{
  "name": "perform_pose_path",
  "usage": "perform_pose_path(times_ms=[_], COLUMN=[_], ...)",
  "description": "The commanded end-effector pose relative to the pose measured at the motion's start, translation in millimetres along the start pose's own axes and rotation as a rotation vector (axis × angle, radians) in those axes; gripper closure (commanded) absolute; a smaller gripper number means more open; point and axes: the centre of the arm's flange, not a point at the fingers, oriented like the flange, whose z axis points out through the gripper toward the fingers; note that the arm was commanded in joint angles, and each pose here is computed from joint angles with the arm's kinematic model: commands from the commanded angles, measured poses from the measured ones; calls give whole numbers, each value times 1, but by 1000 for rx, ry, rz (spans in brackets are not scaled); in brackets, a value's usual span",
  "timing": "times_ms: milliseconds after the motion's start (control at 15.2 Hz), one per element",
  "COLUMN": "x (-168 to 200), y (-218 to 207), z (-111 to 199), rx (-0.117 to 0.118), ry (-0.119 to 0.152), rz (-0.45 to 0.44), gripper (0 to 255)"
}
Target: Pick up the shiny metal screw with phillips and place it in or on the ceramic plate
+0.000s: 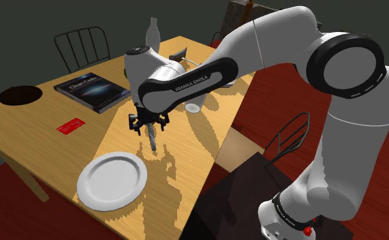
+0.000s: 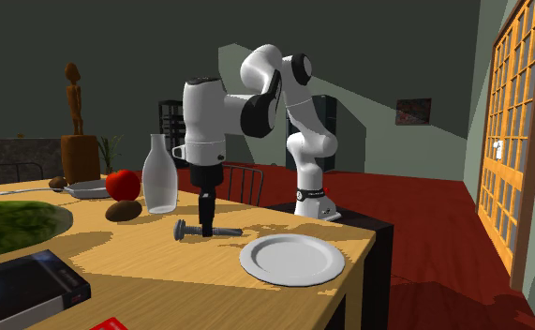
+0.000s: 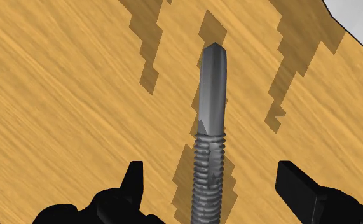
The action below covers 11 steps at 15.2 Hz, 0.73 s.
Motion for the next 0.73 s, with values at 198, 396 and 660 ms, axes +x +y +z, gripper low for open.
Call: perform_pose_path(times_ms=[198,396,660], x=[0,0,0], y=[0,0,0], z=[0,0,0], rx=[0,0,0], ry=[0,0,0], rz=[0,0,0], gripper=[255,255,255])
